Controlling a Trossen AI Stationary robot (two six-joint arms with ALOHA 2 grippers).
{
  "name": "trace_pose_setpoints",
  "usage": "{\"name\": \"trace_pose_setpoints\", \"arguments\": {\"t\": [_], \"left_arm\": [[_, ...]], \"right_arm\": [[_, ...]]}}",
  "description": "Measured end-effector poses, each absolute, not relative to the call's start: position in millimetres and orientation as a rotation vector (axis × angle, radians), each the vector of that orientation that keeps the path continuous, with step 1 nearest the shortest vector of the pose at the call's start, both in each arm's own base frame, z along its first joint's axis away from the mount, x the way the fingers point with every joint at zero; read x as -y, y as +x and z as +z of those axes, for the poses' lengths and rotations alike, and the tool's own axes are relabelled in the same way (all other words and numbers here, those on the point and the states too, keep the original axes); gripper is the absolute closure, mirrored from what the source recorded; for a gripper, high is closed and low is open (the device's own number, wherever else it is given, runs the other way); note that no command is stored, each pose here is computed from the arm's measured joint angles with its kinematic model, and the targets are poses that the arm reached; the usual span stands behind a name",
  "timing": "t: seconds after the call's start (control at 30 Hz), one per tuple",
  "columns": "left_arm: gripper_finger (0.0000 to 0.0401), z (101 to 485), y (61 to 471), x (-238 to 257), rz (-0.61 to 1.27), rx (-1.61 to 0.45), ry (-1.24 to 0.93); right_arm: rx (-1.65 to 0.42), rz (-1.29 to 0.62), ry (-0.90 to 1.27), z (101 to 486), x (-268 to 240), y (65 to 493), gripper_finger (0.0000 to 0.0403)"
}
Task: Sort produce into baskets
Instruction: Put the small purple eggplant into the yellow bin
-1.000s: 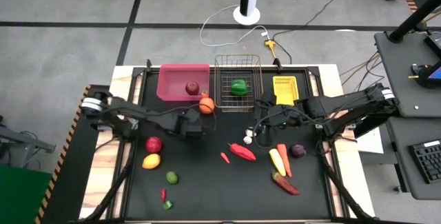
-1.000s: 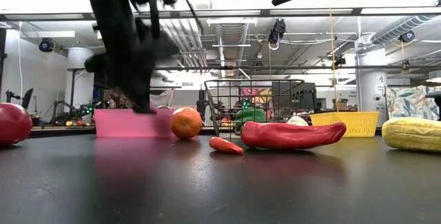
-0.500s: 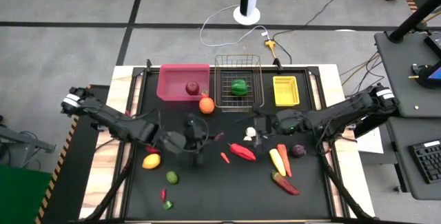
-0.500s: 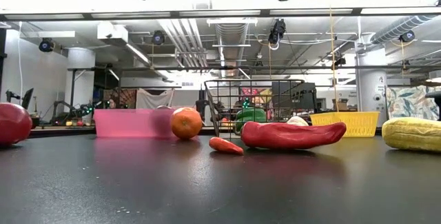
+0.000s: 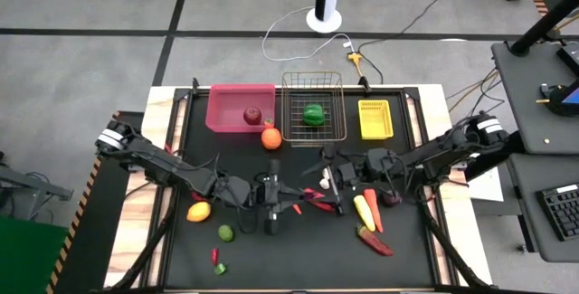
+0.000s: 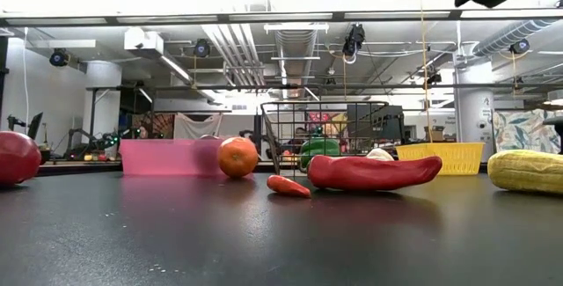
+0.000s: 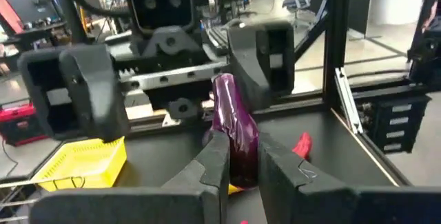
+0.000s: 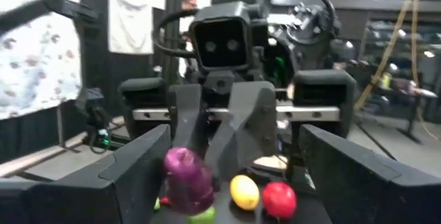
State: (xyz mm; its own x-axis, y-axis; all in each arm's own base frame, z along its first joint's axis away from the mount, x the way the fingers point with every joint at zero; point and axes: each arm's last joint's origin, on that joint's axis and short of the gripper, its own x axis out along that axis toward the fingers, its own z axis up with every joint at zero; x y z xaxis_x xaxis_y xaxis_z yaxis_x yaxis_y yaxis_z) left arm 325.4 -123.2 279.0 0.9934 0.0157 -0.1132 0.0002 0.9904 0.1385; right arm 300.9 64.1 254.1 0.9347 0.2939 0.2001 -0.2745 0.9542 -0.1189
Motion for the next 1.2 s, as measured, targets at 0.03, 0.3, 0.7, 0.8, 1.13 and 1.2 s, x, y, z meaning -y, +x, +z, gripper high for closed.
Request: {"name": "trace_pose_setpoints", "arguments": {"t": [0.03, 0.3, 0.7, 0.8, 1.13, 1.2], "left_arm": [[0.0364, 278.8, 325.7, 123.2, 0.008, -0.113, 0.139], [0.0364, 281.5, 324.0, 123.4, -0.001, -0.107, 0.136], [0.0364, 282.2, 323.6, 123.3, -0.001, -0.105, 0.141], [0.0359, 282.2, 323.7, 123.1, 0.0, -0.105, 0.141], [0.032, 281.6, 323.3, 121.1, 0.078, -0.115, 0.147], [0.031, 281.0, 322.7, 120.1, 0.115, -0.125, 0.143]], "right_arm": [[0.227, 0.306, -0.091, 253.6, -64.8, 301.6, 0.01], [0.246, 0.327, -0.097, 254.0, -65.6, 301.8, 0.0146], [0.247, 0.33, -0.097, 254.2, -65.7, 301.6, 0.0244], [0.247, 0.335, -0.098, 254.2, -65.9, 301.6, 0.0273], [0.241, 0.325, -0.088, 253.8, -65.4, 301.9, 0.0349], [0.233, 0.321, -0.068, 253.4, -64.9, 302.1, 0.0355]]}}
